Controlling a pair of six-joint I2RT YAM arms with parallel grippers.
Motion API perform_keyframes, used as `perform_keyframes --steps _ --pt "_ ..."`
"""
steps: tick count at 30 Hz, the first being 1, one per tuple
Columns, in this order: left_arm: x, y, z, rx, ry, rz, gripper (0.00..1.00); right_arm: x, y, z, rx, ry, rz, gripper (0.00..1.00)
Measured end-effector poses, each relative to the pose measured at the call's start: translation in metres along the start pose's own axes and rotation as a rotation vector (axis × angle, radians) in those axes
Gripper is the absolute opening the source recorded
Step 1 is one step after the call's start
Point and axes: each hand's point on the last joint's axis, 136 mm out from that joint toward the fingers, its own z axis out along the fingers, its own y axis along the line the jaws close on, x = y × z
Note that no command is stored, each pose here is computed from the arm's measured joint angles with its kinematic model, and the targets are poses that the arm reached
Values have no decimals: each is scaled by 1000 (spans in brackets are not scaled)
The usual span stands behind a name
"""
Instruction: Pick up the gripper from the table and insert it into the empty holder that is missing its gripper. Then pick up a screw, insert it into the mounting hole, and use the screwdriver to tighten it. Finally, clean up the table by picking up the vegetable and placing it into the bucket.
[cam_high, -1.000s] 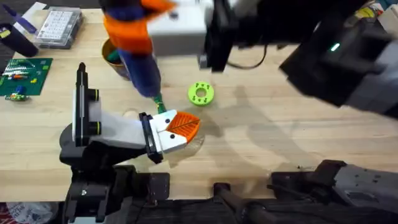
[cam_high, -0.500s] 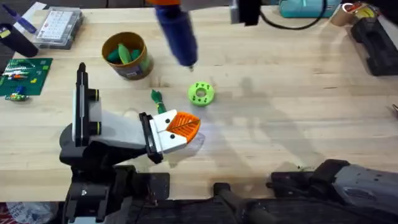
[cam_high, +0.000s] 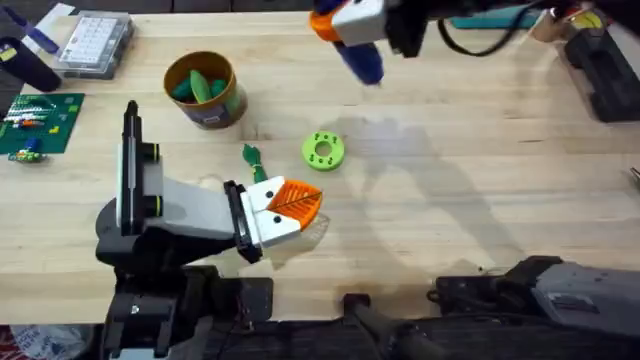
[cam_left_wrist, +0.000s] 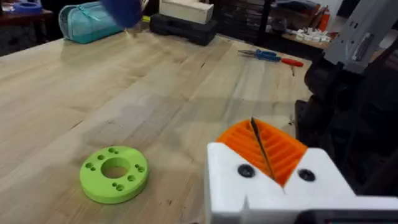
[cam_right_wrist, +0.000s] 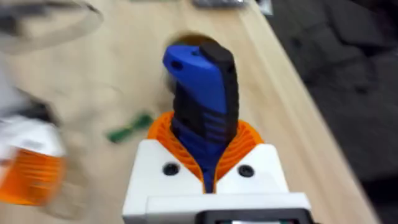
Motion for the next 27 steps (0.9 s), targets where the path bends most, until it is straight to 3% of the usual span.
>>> perform_keyframes --steps 5,12,23,27 --pt "0 0 0 0 0 0 15 64 -33 39 104 243 -171 42" --pt "0 0 0 0 0 0 15 160 -68 86 128 563 -399 44" --pt "0 0 0 0 0 0 15 274 -130 127 249 771 -458 43" --pt "0 0 0 0 0 0 15 284 -137 127 258 800 -476 43"
